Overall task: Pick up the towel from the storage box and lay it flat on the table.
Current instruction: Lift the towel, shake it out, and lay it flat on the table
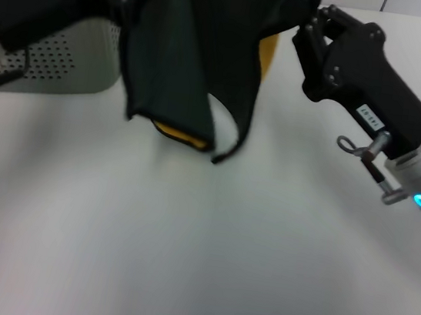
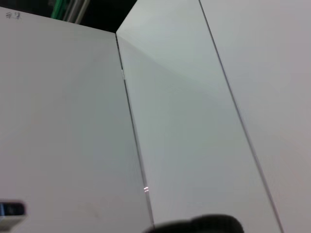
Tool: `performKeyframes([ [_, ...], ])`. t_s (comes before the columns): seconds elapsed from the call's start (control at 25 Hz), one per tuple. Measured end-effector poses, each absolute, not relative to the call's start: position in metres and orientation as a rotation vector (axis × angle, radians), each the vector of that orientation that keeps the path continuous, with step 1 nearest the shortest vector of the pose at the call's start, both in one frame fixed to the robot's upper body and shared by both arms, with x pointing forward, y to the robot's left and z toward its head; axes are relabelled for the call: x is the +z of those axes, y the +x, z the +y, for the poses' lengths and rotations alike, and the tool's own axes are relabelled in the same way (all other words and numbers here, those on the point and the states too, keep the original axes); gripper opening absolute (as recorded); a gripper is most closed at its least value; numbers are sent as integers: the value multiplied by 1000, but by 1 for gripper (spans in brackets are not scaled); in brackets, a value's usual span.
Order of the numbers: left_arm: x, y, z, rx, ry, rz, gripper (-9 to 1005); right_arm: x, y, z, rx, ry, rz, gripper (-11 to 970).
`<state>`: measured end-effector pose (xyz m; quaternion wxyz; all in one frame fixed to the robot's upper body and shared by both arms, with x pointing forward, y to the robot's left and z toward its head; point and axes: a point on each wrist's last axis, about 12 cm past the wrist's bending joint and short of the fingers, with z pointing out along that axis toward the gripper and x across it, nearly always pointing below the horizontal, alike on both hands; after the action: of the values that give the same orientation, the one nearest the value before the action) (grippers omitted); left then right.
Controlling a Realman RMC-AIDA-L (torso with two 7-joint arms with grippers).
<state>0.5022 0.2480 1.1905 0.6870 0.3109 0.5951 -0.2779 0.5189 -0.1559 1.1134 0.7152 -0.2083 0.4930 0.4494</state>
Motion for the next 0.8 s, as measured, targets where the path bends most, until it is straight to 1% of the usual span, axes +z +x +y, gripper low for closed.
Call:
performKeyframes([
  [0.2, 1170, 493, 257, -688, 767, 1375, 61, 1134, 534, -164, 991, -606, 1083, 6],
  [0.36, 1158, 489, 263, -720, 789, 1409, 66, 1161, 549, -156, 942, -824, 1127, 7],
  [0.64, 1148, 489, 270, -768, 788, 1431, 64, 1198, 554, -154, 828, -1062, 1152, 10],
  [0.8, 1143, 490, 273, -772, 791, 1454, 62, 1208, 552, -158, 812, -1077, 1131, 12],
])
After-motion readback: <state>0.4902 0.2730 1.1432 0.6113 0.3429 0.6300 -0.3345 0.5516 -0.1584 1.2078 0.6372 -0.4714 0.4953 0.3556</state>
